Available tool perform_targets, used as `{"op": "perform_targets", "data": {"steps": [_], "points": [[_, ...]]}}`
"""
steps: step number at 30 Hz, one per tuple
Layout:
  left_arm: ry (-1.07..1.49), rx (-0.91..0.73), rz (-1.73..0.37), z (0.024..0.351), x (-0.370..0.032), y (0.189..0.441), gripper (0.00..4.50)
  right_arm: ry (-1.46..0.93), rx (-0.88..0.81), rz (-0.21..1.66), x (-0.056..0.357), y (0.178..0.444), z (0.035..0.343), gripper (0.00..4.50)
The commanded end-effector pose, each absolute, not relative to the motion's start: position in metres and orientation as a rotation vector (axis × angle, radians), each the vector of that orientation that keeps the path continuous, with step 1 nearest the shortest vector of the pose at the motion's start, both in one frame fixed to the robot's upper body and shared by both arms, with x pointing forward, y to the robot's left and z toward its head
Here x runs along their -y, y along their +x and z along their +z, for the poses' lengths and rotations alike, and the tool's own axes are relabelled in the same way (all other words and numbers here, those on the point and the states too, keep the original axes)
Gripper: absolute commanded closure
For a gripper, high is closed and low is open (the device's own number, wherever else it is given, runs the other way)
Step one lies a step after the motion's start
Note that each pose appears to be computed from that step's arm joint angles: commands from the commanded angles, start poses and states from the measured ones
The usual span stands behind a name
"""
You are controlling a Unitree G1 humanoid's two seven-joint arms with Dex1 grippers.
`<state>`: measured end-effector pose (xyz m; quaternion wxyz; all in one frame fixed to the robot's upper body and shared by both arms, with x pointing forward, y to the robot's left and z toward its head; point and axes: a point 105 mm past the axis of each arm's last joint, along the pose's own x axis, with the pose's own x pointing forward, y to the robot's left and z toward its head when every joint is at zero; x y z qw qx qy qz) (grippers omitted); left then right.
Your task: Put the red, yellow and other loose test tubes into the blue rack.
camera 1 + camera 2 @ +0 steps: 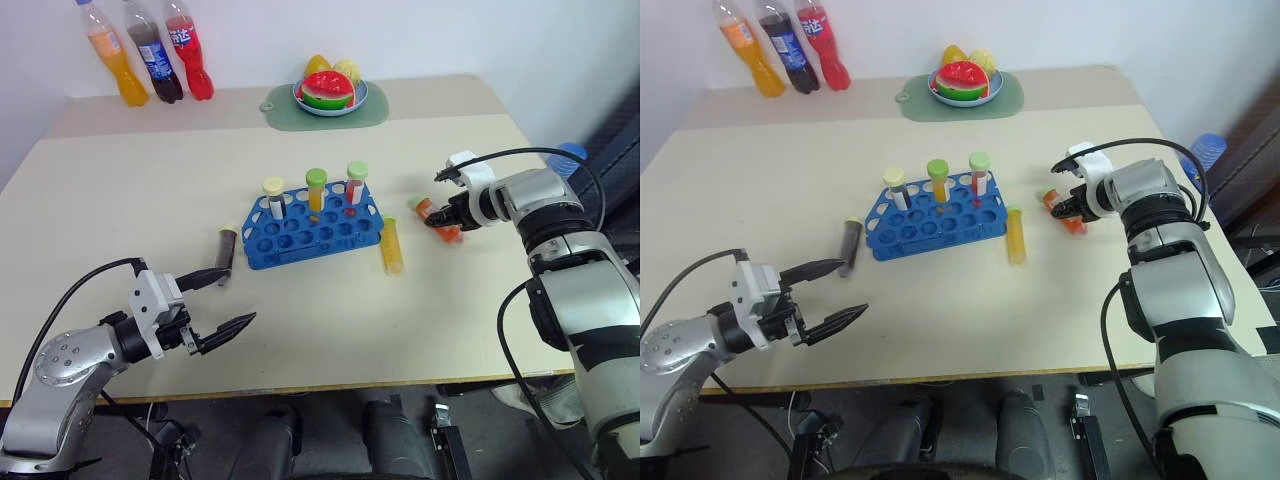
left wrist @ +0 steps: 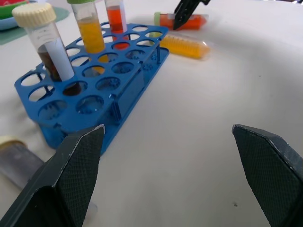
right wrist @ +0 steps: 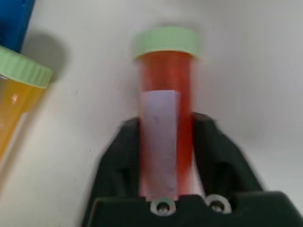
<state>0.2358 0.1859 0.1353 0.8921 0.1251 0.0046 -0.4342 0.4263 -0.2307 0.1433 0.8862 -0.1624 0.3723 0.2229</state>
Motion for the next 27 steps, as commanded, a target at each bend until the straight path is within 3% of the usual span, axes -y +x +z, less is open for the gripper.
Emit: {"op": "perform_targets", "data": {"steps": [1, 6, 10, 14, 18, 27], "points": [[0.264, 0.047, -0.887, 0.148, -0.185, 0.235, 0.0, -0.456, -0.627, 0.438, 0.245, 0.435, 0.164, 3.68], [0.249, 0.067, -0.877, 0.148, -0.183, 0.239, 0.0, -0.408, -0.207, 0.534, 0.238, 0.428, 0.207, 3.68], [0.264, 0.07, -0.877, 0.148, -0.185, 0.242, 0.0, -0.375, 0.1, 0.801, 0.202, 0.373, 0.217, 3.68], [0.255, 0.082, -0.887, 0.151, -0.182, 0.244, 0.0, -0.227, 0.172, 0.93, 0.175, 0.335, 0.204, 3.68], [0.254, 0.087, -0.89, 0.151, -0.182, 0.247, 0.0, -0.124, 0.274, 0.947, 0.146, 0.333, 0.206, 3.68], [0.238, 0.117, -0.875, 0.156, -0.178, 0.248, 0.0, 0.001, 0.416, 0.832, 0.098, 0.365, 0.184, 3.68]]}}
